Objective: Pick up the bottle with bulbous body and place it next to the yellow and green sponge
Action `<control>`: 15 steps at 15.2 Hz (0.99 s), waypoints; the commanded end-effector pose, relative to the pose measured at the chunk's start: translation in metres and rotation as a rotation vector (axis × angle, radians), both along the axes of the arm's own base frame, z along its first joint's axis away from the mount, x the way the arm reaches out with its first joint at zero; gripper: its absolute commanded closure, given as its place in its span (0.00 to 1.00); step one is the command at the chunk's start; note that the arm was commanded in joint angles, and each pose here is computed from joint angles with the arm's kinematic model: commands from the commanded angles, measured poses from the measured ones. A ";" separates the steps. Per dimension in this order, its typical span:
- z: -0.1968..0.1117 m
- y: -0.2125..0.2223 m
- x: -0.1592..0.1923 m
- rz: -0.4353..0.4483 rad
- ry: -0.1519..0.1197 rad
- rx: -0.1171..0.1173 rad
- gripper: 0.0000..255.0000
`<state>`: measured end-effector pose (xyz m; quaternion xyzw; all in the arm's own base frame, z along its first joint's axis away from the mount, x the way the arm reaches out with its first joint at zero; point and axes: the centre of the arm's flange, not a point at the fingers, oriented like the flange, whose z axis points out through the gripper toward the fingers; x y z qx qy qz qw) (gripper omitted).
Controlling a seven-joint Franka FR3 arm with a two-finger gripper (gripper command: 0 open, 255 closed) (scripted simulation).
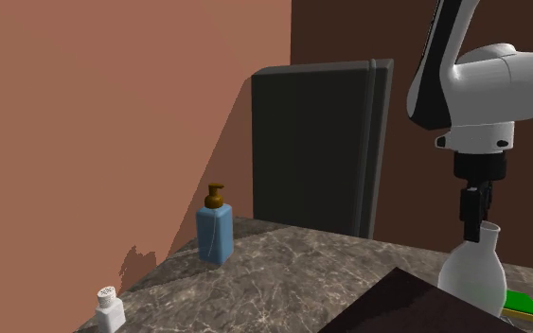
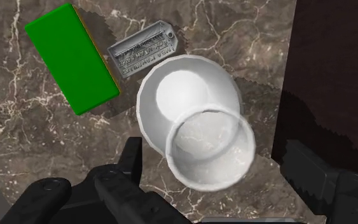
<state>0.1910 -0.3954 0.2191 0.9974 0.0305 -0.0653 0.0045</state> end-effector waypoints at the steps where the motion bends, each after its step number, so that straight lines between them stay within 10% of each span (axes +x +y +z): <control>1: 0.000 0.000 0.000 0.000 0.000 0.000 0.00; 15: 0.050 0.001 0.006 0.000 0.000 0.000 0.00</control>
